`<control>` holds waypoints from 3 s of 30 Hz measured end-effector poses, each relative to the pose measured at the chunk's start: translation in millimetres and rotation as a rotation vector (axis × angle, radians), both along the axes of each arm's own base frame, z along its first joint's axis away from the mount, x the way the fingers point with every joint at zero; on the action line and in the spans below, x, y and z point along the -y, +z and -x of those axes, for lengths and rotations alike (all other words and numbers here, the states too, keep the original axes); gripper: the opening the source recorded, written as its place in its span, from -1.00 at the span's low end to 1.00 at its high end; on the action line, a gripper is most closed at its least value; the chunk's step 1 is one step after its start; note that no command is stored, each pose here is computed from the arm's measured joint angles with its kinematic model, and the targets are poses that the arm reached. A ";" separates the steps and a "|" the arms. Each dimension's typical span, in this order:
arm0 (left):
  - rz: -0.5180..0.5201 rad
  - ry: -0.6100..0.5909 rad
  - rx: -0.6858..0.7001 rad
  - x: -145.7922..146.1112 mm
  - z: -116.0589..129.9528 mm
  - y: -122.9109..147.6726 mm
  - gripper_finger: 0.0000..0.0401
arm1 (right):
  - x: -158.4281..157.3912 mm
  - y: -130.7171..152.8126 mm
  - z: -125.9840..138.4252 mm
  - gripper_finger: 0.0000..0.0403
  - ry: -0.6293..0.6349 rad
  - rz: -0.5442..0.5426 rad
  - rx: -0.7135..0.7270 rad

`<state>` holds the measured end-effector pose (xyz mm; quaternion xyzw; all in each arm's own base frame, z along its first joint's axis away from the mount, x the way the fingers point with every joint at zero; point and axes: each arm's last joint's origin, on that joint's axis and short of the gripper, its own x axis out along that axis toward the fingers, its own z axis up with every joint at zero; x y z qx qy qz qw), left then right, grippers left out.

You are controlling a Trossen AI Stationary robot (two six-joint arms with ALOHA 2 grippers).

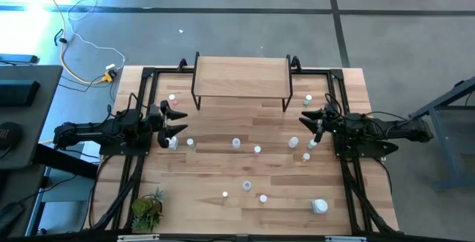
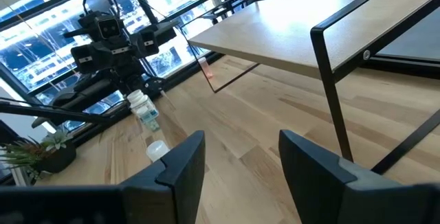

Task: Pick and place medicine bottles onto shelf by color

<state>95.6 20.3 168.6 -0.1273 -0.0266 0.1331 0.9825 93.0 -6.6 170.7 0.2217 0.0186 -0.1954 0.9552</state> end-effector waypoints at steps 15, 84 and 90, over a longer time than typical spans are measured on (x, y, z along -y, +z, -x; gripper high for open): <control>0.000 0.007 0.000 -0.2 0.1 0.1 0.16 | -0.1 0.0 0.0 -0.12 0.003 0.000 0.000; 0.074 -0.140 -0.945 8.5 -63.2 59.3 0.16 | -0.1 0.1 0.0 -0.12 0.004 -0.001 0.000; 0.045 -0.154 -1.040 15.4 -74.3 46.1 0.16 | -0.1 0.0 0.0 -0.12 0.003 0.000 0.000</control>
